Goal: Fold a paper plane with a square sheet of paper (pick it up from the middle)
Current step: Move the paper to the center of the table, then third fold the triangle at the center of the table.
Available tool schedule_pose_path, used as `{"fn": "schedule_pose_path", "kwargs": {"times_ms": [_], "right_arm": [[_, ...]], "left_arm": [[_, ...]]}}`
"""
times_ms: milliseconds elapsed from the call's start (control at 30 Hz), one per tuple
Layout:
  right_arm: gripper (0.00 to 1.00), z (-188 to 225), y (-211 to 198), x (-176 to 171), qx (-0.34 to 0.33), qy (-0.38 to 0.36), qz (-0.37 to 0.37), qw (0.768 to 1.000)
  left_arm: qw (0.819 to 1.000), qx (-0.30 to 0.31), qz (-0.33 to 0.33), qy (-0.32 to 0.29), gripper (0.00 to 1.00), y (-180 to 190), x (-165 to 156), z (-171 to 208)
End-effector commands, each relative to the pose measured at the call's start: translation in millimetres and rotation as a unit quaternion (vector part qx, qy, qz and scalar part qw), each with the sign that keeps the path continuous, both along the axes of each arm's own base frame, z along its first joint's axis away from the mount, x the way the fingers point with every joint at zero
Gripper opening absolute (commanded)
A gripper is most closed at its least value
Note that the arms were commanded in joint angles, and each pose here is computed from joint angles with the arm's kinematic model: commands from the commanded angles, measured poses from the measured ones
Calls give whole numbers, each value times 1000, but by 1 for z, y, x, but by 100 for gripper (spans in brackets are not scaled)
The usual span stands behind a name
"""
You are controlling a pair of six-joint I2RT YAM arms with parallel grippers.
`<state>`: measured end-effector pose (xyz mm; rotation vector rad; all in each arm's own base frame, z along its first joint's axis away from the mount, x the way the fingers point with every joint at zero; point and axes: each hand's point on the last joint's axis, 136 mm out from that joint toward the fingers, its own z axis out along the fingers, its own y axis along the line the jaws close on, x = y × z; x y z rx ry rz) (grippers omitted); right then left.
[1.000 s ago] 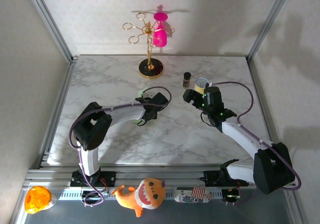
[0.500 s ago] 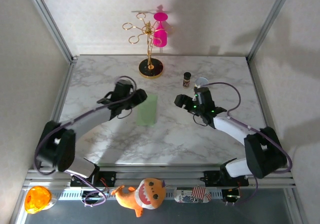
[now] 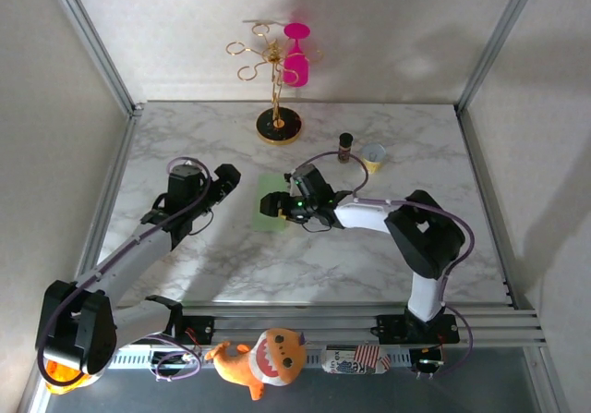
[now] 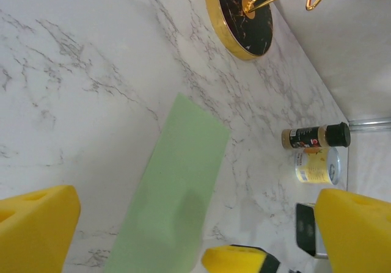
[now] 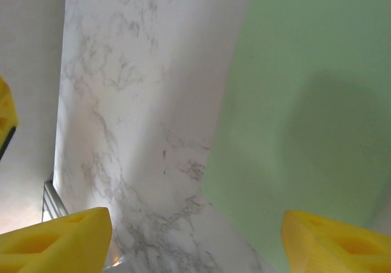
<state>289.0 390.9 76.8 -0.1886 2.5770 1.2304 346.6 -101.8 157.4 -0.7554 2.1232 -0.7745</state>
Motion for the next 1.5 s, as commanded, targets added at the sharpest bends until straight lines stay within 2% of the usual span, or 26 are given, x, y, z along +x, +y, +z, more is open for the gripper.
{"fn": "schedule_pose_path", "kwargs": {"times_ms": [0,300,433,633,800,933,1100,1267,1467], "right_arm": [[73,-2,12,-4,11,18,24,1000],[73,-43,-11,-14,-76,31,39,996],[72,-57,-46,-22,-127,29,51,990],[72,-56,-108,-20,-177,-5,57,983],[72,-16,-98,-9,-121,-2,27,992],[72,9,-98,5,-72,-2,-62,995],[70,1,-106,1,-31,30,-131,990],[70,-15,-106,-4,-37,51,-126,990],[69,-18,-108,0,-53,41,-123,990]], "left_arm": [[1000,-2,4,-6,99,4,1,1],[1000,-13,-8,11,100,-2,2,-14],[999,-18,-21,20,99,-7,3,-21],[998,-36,-46,36,99,-20,3,-33],[994,-62,-71,49,99,-38,0,-43],[990,-79,-96,64,99,-61,-9,-51],[985,-91,-116,84,99,-84,-19,-61],[977,-115,-143,104,98,-110,-25,-71],[966,-136,-169,138,88,-135,-36,-86]]}}
